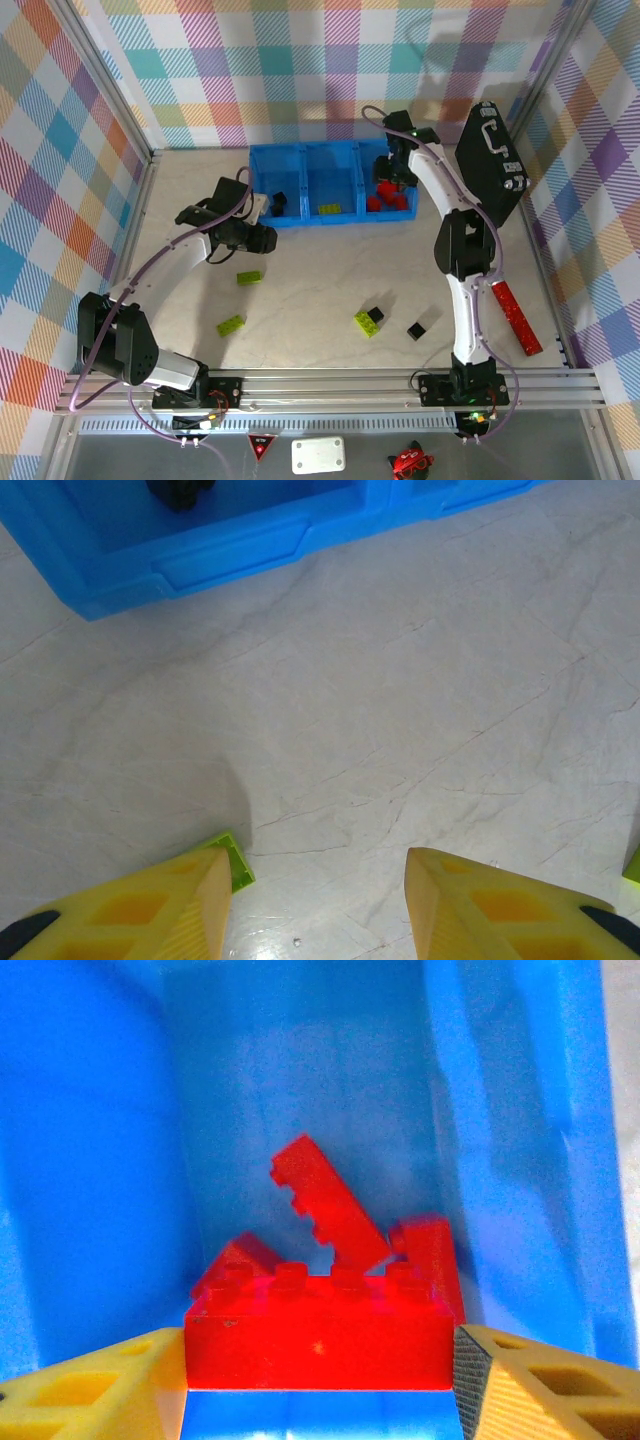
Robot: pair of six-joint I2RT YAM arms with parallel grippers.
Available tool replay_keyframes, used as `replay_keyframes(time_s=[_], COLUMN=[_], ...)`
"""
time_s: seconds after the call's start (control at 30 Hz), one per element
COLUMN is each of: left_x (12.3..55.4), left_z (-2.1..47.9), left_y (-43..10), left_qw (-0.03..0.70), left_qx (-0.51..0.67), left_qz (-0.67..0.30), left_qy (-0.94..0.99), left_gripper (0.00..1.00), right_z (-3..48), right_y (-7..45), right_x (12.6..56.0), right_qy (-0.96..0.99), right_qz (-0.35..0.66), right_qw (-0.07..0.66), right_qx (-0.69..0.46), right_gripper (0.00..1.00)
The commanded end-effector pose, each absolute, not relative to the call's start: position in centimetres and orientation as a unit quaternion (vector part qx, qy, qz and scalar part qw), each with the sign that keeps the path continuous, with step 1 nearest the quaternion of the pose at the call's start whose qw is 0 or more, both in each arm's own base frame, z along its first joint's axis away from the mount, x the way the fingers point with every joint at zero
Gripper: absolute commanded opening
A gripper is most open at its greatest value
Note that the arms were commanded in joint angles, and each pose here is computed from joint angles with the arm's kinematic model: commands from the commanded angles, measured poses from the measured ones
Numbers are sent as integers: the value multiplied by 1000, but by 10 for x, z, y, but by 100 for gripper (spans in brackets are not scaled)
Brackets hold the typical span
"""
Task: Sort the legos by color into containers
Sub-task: Place the lego in the container.
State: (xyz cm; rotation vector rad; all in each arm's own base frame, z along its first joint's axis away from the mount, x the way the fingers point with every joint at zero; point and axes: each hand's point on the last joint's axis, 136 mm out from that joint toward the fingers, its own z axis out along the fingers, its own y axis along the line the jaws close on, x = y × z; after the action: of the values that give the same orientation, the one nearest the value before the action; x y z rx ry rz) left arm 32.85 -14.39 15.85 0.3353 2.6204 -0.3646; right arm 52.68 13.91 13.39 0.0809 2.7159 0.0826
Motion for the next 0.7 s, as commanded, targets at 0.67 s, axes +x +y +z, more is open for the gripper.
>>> replay_keyframes(time_s=[0.67], left_x=[331], left_z=[137], left_y=[-139], left_qw=[212], left_qx=[125], left_qz=[-115], left_qy=[962], left_gripper=[49], right_z=[98], right_y=[169], right_x=[600], right_qy=[957], right_qz=[104], right_qw=[269], right_qx=[-16], right_gripper=[68])
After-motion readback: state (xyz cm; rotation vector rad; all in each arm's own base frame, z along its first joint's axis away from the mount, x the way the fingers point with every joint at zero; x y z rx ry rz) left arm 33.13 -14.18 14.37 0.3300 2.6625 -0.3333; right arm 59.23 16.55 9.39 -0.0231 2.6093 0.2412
